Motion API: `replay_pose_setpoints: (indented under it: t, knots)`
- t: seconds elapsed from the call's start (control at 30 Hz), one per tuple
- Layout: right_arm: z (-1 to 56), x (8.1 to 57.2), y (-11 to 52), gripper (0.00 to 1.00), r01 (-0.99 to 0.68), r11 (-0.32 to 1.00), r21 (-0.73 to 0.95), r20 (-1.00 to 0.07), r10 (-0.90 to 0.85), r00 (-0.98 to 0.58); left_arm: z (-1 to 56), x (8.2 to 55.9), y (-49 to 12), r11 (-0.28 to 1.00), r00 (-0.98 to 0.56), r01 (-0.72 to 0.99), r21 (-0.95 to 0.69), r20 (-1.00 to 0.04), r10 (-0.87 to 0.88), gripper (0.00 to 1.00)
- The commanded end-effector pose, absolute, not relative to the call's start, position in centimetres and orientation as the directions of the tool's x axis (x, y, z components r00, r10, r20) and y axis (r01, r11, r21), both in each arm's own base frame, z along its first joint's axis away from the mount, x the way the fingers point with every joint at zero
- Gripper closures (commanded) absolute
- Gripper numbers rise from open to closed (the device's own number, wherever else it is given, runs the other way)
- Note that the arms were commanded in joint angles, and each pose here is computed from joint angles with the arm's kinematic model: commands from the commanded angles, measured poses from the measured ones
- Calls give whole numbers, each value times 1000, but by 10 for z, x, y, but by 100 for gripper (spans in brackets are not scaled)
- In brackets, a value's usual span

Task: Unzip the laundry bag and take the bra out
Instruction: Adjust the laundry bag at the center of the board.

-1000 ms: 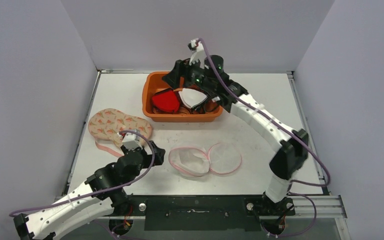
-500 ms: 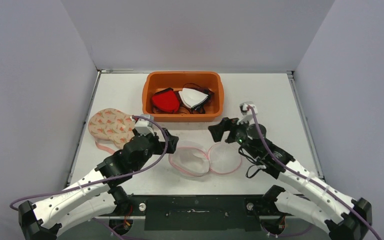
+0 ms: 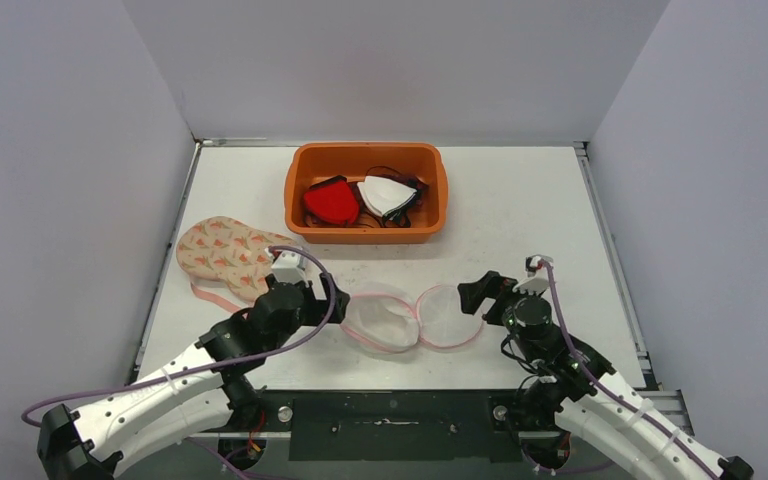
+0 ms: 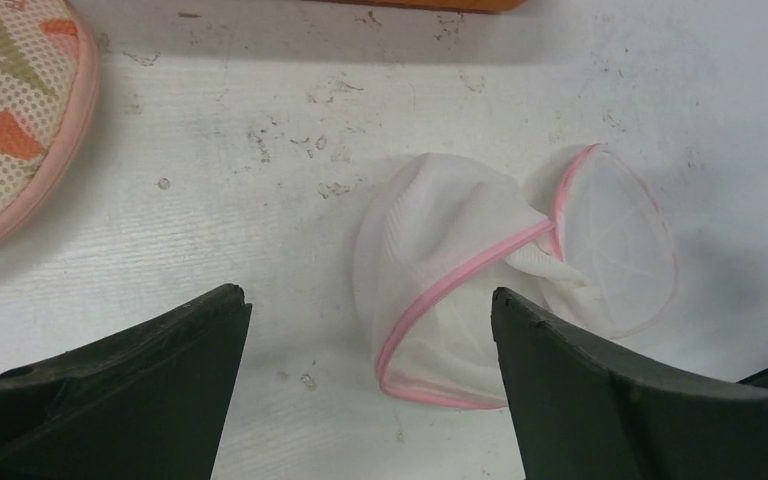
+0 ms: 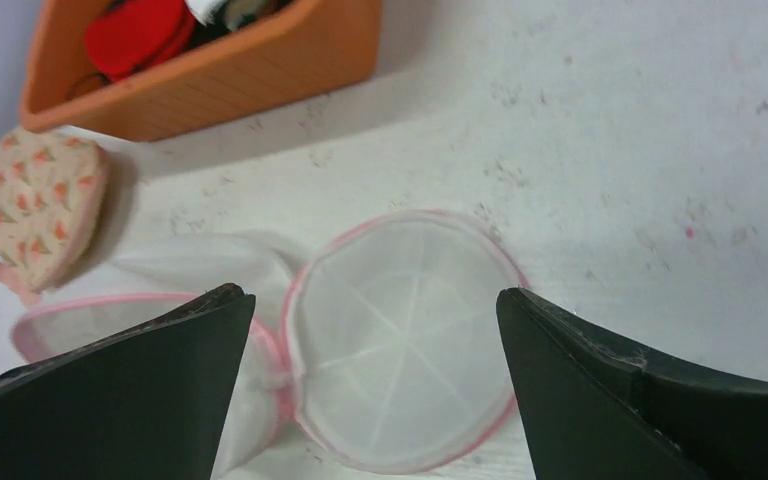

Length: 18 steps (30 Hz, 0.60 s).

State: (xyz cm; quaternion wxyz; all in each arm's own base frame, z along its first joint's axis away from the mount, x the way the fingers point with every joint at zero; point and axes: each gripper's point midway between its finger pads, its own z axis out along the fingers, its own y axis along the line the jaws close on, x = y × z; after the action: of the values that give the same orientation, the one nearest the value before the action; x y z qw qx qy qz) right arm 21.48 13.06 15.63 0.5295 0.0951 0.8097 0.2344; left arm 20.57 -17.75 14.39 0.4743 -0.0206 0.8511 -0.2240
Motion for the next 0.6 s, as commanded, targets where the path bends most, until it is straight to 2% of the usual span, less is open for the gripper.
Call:
replay_pose_setpoints:
  t: [0.0, 0.1, 0.23, 0.43, 0.57]
  knots:
    - [120, 208, 121, 1, 11, 858, 513, -760, 460, -459, 159, 212, -201, 854, -537, 242, -460, -797, -277, 12]
    - [113, 209, 121, 3, 27, 866, 500, -758, 453, -470, 149, 213, -212, 858, -580, 252, -447, -780, -236, 15]
    - [92, 207, 124, 6, 83, 871, 485, -721, 452, -526, 133, 218, -204, 901, -607, 174, -398, -763, -220, 18]
    - [66, 202, 130, 10, 132, 845, 519, -657, 493, -570, 126, 216, -210, 874, -610, 184, -449, -750, -257, 25]
    - [58, 199, 130, 12, 146, 842, 520, -642, 497, -583, 120, 219, -208, 889, -602, 175, -424, -760, -244, 30]
